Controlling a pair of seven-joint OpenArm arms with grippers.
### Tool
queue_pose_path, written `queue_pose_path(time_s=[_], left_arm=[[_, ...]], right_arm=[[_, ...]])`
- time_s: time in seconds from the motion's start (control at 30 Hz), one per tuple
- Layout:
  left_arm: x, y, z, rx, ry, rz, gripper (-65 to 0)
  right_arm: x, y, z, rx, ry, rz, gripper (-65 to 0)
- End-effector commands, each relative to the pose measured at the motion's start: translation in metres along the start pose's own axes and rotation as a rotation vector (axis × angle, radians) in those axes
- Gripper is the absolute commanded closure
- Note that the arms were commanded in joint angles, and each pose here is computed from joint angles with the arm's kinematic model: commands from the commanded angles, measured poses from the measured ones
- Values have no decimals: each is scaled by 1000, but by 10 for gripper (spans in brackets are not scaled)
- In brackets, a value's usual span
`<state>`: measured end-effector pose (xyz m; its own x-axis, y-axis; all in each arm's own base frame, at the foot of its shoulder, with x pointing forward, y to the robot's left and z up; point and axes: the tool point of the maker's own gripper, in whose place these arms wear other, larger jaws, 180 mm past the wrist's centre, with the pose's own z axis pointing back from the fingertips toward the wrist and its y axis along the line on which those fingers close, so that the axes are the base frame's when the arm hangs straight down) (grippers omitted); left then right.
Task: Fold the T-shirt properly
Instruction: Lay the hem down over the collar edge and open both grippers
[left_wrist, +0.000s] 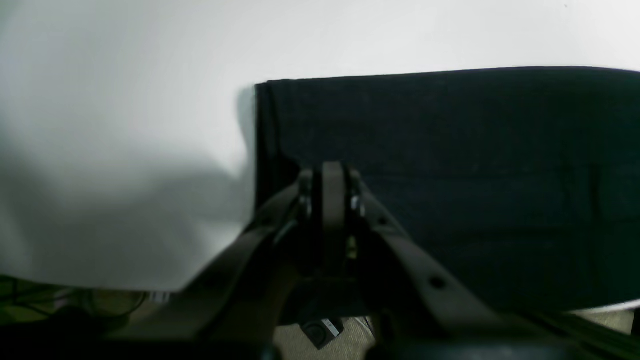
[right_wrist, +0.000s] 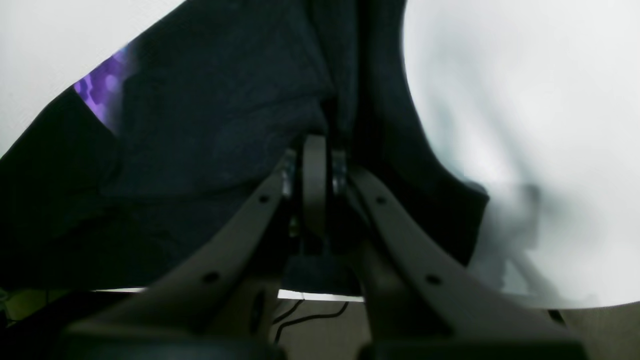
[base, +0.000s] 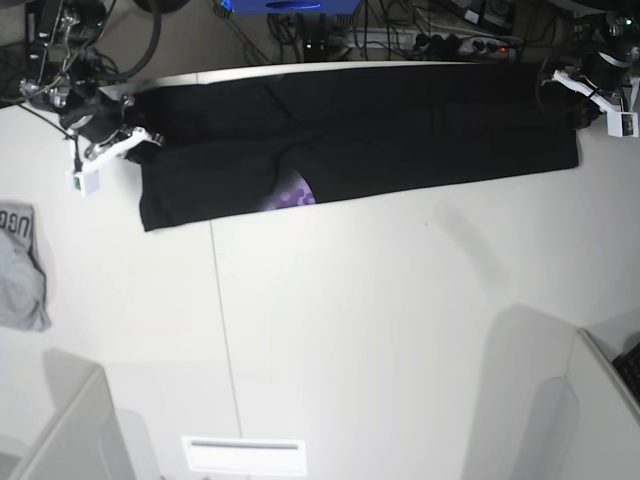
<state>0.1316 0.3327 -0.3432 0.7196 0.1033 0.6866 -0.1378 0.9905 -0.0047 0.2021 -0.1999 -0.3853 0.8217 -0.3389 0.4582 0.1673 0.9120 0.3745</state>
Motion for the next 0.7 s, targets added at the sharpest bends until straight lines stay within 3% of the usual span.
queue_pose_path(time_s=[0.0, 0.1, 0.23, 0.3, 0.4, 0.47, 0.53, 0.63, 0.67], left_arm=[[10, 3, 4, 6, -29, -19, -64], [9, 4, 5, 8, -28, -19, -267], [18, 22, 15, 61, -56, -13, -512], [23, 27, 19, 74, -74, -18, -566], [25, 19, 20, 34, -85, -45, -568], [23, 11, 19, -6, -97, -28, -528], [21, 8, 17, -11, -101, -14, -413], [12, 12, 7, -4, -94, 40, -92], [9, 15, 3, 0, -91, 57, 0]], right_arm=[[6, -2, 5, -4, -25, 10, -107], [5, -5, 6, -12, -41, 7, -219], [4, -10, 10, -26, -80, 5, -221], [9, -10, 13, -24, -125, 14, -221], [24, -2, 22, -13, -237, 34, -221], [36, 5, 31, -1, -310, 56, -219], [40, 15, 32, 34, -325, 94, -183], [34, 35, 20, 115, -285, 154, 0], [31, 37, 15, 124, -260, 158, 0]])
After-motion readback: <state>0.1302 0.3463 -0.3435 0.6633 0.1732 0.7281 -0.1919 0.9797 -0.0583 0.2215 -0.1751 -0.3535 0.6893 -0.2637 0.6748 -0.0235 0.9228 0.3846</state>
